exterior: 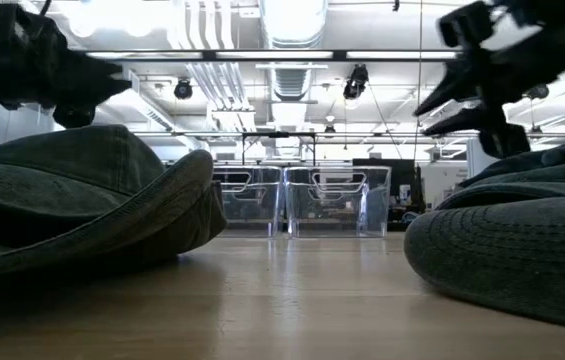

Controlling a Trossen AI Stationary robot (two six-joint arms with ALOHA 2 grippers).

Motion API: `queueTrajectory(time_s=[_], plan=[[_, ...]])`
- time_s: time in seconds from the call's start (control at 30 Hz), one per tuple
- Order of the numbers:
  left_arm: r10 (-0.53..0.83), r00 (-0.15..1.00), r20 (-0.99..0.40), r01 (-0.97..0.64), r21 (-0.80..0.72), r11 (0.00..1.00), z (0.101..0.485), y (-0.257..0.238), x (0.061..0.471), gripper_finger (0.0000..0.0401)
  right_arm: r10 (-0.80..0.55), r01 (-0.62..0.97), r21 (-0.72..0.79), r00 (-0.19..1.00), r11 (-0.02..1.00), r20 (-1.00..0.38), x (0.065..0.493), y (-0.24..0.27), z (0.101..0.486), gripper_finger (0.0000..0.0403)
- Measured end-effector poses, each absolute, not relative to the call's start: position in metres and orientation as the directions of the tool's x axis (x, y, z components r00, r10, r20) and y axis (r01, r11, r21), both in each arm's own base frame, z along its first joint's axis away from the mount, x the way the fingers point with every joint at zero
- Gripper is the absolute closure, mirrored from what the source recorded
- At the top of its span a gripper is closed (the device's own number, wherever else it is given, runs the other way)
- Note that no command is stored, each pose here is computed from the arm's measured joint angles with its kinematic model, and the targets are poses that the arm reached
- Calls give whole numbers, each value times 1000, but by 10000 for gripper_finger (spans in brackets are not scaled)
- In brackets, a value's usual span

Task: Pick & Place hat
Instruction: Put the left gray cap into the left transparent bin

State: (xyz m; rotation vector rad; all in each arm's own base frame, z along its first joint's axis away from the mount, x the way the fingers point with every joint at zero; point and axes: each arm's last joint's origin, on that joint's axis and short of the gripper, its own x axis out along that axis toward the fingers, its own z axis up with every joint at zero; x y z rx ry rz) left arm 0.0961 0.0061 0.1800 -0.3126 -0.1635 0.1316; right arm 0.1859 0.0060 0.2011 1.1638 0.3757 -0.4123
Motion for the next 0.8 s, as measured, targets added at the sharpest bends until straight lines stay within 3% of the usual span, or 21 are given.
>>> queueTrajectory(time_s=[0.13, 0.23, 0.43, 0.57, 0.73, 0.8], plan=[[151, 966, 212, 36, -683, 729, 187, 6, 95, 261, -80, 553, 758, 822, 347, -564, 219, 9, 207, 284], [161, 961, 226, 93, -810, 579, 188, 6, 94, 261, -40, 572, 741, 800, 351, -598, 241, 12, 206, 284], [287, 933, 218, 48, -865, 500, 188, 10, 94, 261, 7, 592, 716, 769, 369, -639, 274, 15, 203, 284], [398, 880, 260, 111, -926, 360, 193, 13, 92, 261, 27, 587, 717, 766, 376, -642, 290, 16, 204, 284], [332, 848, 414, 292, -887, 358, 209, 11, 87, 261, 29, 571, 718, 775, 399, -632, 306, 17, 210, 284], [279, 872, 402, 286, -881, 377, 215, 10, 87, 261, 35, 554, 726, 785, 407, -619, 313, 18, 215, 284]])
